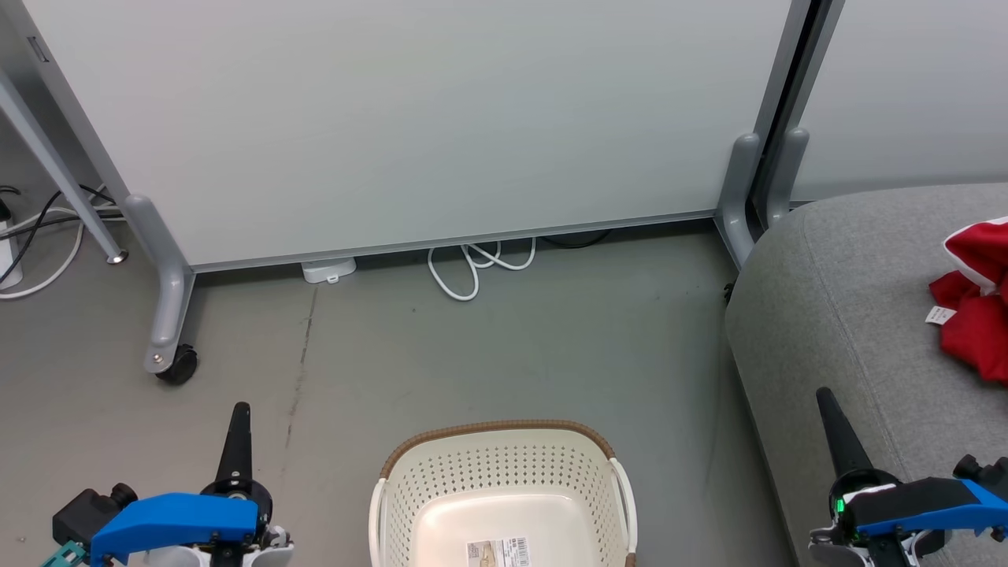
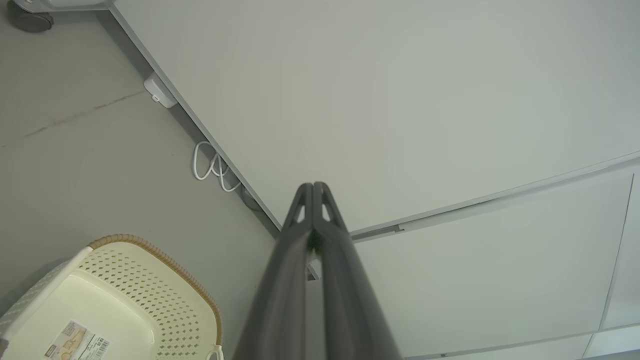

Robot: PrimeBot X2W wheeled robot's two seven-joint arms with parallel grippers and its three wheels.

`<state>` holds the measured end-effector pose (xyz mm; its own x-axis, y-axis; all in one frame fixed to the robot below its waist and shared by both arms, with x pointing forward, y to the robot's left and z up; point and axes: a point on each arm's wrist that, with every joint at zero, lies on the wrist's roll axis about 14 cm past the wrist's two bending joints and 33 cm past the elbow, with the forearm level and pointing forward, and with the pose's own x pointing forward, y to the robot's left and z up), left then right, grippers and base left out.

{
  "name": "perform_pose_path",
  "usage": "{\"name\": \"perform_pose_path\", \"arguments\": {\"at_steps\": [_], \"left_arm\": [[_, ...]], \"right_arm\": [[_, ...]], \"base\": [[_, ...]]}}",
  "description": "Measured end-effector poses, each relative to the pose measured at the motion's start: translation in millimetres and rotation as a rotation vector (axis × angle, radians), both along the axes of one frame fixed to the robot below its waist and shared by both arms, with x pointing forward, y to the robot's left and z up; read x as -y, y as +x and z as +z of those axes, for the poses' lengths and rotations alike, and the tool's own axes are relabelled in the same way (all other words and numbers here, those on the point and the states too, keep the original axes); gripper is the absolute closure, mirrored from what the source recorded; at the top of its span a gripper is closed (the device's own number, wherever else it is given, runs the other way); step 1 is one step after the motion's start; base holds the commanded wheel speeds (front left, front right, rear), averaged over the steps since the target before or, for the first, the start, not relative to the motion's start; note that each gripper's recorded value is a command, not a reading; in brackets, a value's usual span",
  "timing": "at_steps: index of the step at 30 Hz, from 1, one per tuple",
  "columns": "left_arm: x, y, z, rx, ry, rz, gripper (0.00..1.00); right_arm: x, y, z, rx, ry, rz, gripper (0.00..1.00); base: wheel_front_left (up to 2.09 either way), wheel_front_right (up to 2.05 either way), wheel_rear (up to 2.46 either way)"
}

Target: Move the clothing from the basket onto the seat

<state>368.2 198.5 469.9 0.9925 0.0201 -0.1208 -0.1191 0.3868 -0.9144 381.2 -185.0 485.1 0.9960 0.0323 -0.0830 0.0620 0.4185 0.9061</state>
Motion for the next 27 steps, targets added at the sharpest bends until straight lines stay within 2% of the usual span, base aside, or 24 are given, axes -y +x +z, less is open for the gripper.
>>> {"name": "perform_pose_path", "arguments": {"at_steps": [27], "left_arm": [[-2.4,10.6,17.6,0.056,-0.218,0.014,1.00]], "right_arm": [[7.3,3.2,8.8,0.027,0.236,-0.032,1.00]], "base": [[0.00,0.00,0.00]]}}
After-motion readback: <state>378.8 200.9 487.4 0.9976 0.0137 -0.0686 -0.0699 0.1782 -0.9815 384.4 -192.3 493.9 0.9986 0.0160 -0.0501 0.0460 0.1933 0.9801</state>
